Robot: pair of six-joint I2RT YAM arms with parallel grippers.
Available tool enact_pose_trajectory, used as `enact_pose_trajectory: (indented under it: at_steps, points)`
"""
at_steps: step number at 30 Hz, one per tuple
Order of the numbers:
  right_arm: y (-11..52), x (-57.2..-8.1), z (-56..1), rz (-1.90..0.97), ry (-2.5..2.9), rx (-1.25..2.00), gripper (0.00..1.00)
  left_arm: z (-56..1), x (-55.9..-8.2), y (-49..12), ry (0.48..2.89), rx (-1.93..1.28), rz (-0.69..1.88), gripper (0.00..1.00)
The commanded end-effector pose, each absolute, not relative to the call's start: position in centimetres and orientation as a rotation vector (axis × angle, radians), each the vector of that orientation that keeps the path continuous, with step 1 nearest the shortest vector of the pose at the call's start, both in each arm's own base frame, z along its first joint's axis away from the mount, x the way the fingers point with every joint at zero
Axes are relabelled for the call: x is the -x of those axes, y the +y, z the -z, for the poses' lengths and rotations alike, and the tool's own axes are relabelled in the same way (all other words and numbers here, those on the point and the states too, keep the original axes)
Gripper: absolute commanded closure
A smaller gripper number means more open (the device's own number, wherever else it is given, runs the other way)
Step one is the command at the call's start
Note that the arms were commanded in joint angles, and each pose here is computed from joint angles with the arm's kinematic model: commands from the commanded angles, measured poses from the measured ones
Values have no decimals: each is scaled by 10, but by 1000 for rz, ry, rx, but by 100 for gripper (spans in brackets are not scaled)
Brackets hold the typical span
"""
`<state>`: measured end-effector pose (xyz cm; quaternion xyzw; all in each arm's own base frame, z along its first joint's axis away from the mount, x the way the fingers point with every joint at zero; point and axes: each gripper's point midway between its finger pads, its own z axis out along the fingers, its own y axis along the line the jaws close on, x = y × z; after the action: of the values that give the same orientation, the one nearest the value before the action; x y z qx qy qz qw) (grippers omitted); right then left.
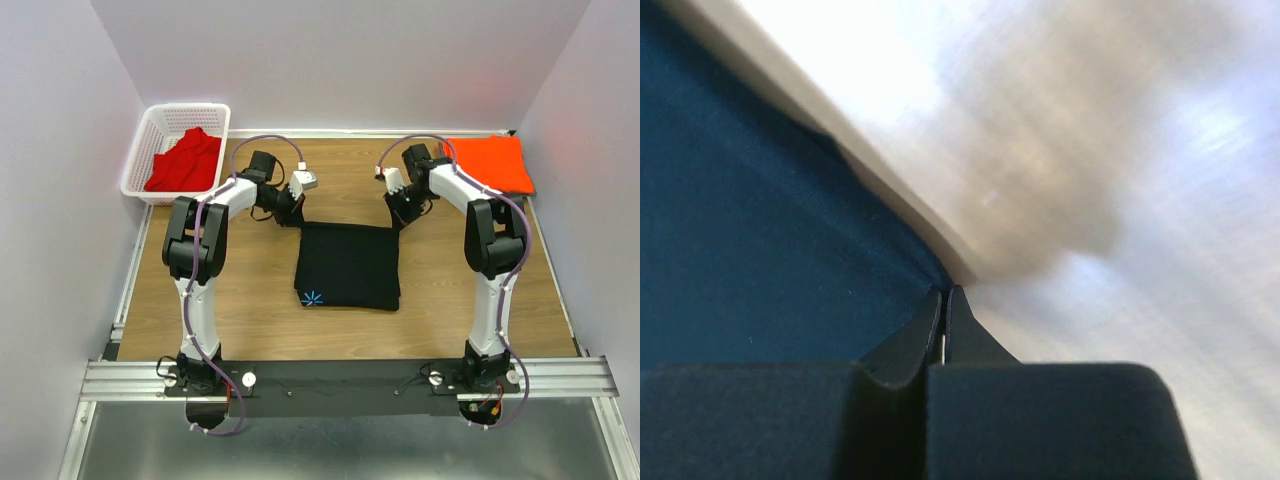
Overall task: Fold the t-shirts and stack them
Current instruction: Smooth out wrinkles on the folded tshirt
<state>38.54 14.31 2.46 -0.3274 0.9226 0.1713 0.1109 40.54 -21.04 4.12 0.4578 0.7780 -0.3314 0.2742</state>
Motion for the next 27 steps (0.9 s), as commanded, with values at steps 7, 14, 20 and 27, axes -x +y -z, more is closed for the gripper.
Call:
enact_pose_trajectory:
  at_steps: [7, 14, 20, 27]
  points:
    - [140, -466, -103, -340, 2503, 700, 37, -116, -453, -190, 1987, -1053, 769, 48]
    - [191, -411, -164, -842, 2408, 623, 0, -188, -374, -229, 1849, -954, 1195, 8]
    - [231, -385, -155, -1327, 2430, 465, 0, -194, -358, -267, 1848, -754, 1417, 4]
    - [229, -408, -86, -1317, 2533, 393, 0, -113, -396, -285, 2050, -513, 1521, 4]
